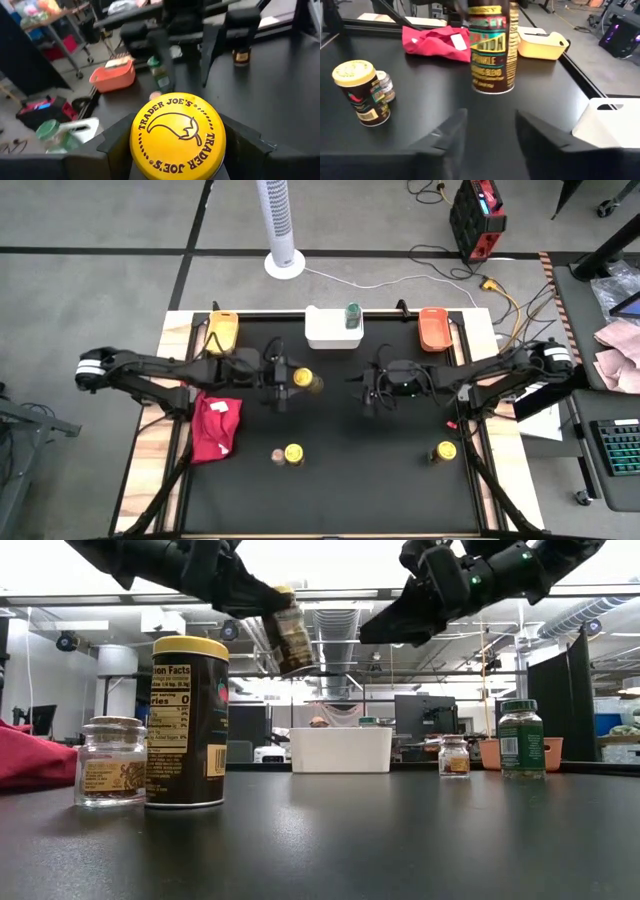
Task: Sort spices by type
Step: Put the top dark brown spice bottle into the orange bin
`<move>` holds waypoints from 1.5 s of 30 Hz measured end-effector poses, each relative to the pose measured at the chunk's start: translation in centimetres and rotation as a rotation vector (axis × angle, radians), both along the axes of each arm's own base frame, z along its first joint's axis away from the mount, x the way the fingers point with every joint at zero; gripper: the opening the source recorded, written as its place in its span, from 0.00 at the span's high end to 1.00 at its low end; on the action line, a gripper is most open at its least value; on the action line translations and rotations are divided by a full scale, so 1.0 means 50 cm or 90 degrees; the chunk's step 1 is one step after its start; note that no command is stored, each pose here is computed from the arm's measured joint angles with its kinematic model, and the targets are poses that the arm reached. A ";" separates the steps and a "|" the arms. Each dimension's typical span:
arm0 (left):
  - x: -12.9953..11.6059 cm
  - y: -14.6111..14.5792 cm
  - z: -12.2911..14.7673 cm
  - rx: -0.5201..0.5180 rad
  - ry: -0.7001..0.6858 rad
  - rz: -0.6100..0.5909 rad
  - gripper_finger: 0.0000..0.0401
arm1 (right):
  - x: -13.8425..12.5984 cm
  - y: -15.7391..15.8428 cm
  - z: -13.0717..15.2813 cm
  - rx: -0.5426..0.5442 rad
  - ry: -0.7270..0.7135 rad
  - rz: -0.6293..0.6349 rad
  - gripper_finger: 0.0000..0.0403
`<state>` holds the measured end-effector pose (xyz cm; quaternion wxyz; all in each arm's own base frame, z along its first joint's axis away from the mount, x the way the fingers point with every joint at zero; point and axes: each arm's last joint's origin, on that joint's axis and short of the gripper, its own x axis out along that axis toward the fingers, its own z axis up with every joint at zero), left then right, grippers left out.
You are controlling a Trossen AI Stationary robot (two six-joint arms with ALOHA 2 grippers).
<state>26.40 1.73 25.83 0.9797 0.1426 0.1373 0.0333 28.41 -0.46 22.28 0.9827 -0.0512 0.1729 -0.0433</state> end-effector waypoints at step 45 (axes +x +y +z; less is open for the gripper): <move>0.098 -0.023 0.019 0.003 -0.083 -0.095 0.33 | 0.048 -0.006 0.014 -0.011 0.024 0.025 0.56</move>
